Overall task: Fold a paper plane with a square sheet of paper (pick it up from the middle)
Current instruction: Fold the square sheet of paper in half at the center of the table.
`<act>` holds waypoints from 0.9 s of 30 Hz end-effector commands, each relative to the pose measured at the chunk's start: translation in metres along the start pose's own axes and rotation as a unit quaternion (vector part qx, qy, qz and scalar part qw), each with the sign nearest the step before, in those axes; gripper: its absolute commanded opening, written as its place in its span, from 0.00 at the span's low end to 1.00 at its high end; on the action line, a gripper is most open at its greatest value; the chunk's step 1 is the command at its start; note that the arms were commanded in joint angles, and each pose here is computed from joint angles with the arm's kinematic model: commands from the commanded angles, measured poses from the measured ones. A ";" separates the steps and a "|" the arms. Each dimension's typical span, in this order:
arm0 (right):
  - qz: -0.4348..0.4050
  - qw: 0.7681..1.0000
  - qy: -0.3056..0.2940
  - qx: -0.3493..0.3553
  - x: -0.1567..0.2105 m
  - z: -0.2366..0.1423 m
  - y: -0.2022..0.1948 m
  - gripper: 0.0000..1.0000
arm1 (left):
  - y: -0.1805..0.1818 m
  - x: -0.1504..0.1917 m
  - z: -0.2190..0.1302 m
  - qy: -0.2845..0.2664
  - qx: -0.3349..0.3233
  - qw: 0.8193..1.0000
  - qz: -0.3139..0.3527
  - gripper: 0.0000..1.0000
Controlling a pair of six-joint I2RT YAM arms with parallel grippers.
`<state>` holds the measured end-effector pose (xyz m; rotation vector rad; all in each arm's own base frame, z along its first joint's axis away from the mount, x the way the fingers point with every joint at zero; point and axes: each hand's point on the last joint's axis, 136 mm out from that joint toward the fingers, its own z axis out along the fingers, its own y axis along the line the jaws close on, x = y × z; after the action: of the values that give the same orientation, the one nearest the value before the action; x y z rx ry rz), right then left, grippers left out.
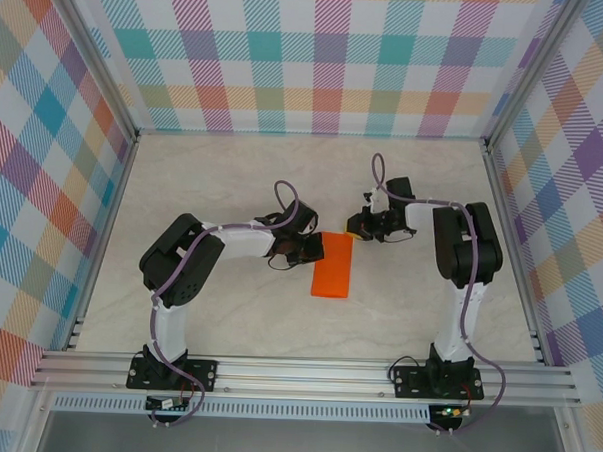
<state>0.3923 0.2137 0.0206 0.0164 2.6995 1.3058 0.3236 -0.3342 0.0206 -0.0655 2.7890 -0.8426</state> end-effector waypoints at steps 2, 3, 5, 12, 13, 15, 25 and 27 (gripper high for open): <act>0.021 0.999 0.007 0.025 0.009 0.006 -0.018 0.08 | 0.049 0.035 0.016 0.054 -0.089 0.995 -0.008 0.00; 0.015 1.000 0.006 0.023 0.007 0.002 -0.012 0.08 | 0.049 0.035 0.016 0.054 -0.088 0.995 -0.007 0.00; 0.001 1.000 0.000 0.019 0.001 -0.006 -0.001 0.08 | 0.049 0.034 0.015 0.053 -0.088 0.995 -0.008 0.00; -0.024 1.000 -0.008 0.017 0.005 -0.029 0.025 0.10 | 0.048 0.035 0.015 0.052 -0.088 0.995 -0.007 0.00; -0.024 1.000 -0.005 0.017 0.008 -0.029 0.025 0.10 | 0.049 0.034 0.015 0.052 -0.088 0.995 -0.007 0.00; -0.020 1.000 0.000 0.020 0.012 -0.027 0.021 0.10 | 0.049 0.035 0.015 0.052 -0.088 0.995 -0.007 0.00; 0.006 0.997 0.043 0.063 0.023 -0.002 -0.012 0.11 | 0.048 0.034 0.015 0.052 -0.086 0.995 -0.007 0.00; 0.013 0.994 0.049 0.097 0.026 0.001 -0.025 0.11 | 0.047 0.034 0.015 0.052 -0.085 0.995 -0.007 0.00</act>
<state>0.3760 0.2051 0.0186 0.0269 2.8096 1.2052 0.3236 -0.3343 0.0206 -0.0640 2.7891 -0.8420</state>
